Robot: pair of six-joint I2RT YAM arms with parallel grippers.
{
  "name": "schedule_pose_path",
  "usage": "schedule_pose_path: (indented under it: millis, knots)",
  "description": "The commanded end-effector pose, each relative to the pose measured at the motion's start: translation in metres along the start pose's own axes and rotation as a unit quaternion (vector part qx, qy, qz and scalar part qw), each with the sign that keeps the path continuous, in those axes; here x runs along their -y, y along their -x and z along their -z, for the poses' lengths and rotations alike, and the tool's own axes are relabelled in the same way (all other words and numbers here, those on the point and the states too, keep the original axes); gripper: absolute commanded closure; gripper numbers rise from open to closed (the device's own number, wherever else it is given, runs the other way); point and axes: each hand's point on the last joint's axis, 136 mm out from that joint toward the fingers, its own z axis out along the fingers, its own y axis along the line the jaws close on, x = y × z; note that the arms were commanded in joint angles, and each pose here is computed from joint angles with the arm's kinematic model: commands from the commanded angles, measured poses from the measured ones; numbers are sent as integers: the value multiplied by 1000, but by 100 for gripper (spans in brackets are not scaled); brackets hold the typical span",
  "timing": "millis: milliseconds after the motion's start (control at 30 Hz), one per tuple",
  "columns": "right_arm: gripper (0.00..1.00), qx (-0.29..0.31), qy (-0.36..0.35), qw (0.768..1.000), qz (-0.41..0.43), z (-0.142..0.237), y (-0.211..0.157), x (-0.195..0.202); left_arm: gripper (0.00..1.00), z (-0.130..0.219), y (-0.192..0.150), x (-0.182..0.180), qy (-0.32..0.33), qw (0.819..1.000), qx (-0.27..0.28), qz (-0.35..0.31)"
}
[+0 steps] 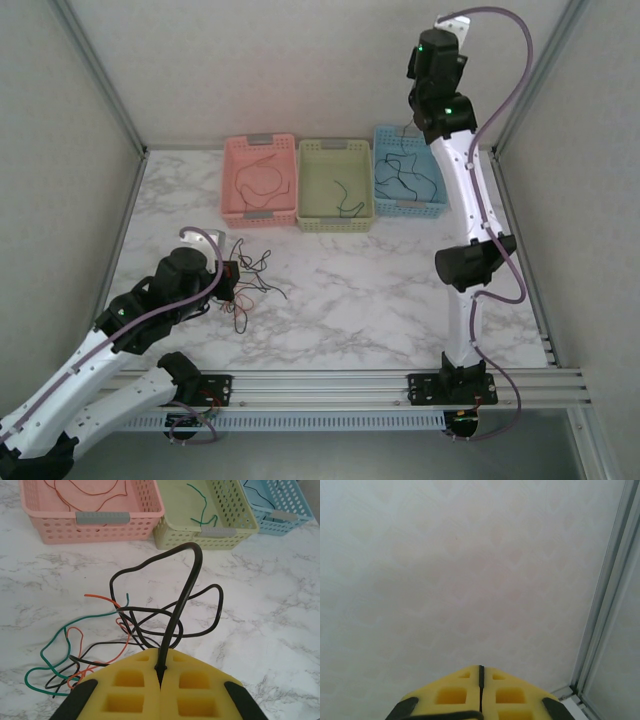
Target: Untangle the cables
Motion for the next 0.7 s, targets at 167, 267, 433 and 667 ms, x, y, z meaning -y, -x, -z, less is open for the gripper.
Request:
schedule_pose_path:
  millis: [167,267,433,667]
  knots:
    - [100,-99,-44,994,34,-36,-96,0,100,0,-6,-3,3,1000,-4,3]
    - [100,-131,-56,989,35,-44,-125,6,100,0,-6,-3,3,1000,-5,3]
    - [98,-180,-68,981,27,-53,-169,17,100,0,-6,-2,0,1000,-5,3]
    - [89,-235,-93,967,11,-61,-213,42,100,0,-6,-2,-2,1000,-6,3]
